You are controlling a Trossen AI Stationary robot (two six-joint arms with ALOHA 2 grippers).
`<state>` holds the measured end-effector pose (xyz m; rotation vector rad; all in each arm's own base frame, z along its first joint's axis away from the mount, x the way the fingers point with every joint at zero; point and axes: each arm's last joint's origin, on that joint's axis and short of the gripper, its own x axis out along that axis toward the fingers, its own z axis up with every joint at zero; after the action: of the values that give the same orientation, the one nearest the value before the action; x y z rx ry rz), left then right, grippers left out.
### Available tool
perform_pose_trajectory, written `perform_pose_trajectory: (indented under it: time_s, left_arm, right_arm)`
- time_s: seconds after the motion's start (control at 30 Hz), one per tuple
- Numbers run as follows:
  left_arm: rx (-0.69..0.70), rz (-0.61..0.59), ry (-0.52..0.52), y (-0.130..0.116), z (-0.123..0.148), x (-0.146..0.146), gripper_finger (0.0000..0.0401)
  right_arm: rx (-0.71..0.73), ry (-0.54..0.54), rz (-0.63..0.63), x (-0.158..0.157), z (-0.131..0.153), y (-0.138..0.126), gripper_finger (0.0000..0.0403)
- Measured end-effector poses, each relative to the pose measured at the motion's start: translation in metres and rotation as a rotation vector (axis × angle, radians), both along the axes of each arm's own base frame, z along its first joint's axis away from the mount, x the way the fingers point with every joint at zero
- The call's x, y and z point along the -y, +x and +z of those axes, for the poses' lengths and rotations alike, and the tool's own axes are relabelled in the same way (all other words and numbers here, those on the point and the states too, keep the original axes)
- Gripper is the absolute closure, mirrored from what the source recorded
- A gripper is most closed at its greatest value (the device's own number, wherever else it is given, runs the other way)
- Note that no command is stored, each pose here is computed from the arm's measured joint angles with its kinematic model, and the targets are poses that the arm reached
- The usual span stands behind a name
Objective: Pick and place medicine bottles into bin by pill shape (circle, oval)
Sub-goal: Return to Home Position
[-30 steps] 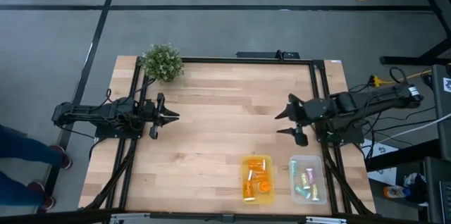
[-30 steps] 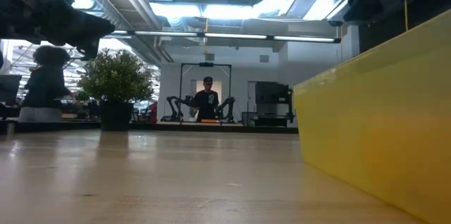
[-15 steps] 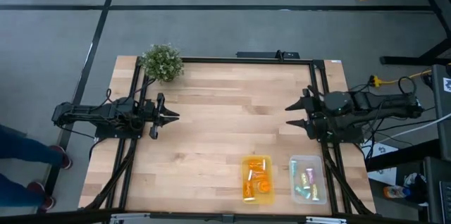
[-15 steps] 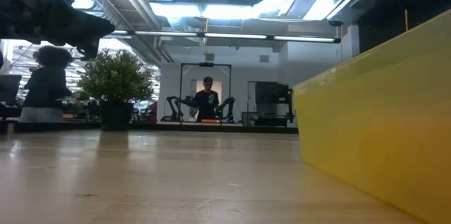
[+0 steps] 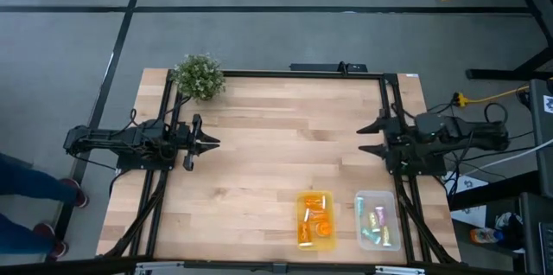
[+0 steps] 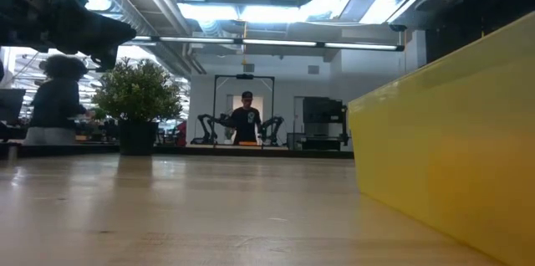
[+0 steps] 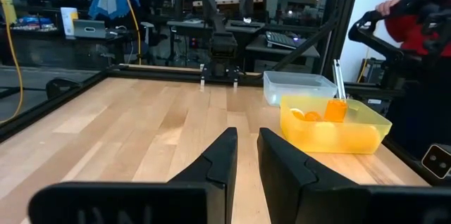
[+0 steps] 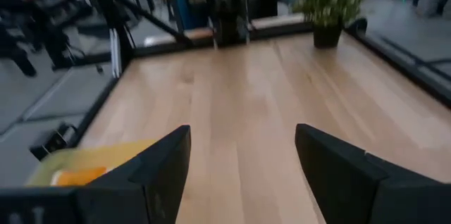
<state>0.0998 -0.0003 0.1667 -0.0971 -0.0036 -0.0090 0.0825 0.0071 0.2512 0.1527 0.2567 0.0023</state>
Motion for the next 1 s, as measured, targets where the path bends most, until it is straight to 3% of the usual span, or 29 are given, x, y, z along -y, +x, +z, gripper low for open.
perform_pose_trajectory:
  time_s: [0.2,0.47,0.7,1.0]
  left_arm:
    - [0.0,0.0,0.0,0.0,0.0,0.0,0.0351]
    - [0.0,0.0,0.0,0.0,0.0,0.0,0.0351]
    - [0.0,0.0,0.0,0.0,0.0,0.0,0.0351]
    - [0.0,0.0,0.0,0.0,0.0,0.0,0.0351]
  right_arm:
    - [0.121,0.016,-0.001,0.002,0.007,-0.018,0.0146]
    - [0.152,0.02,-0.001,0.003,0.006,-0.021,0.0146]
    - [0.056,0.004,0.0,0.001,-0.034,-0.008,0.0146]
    - [0.041,0.001,0.0,0.0,-0.063,-0.003,0.0146]
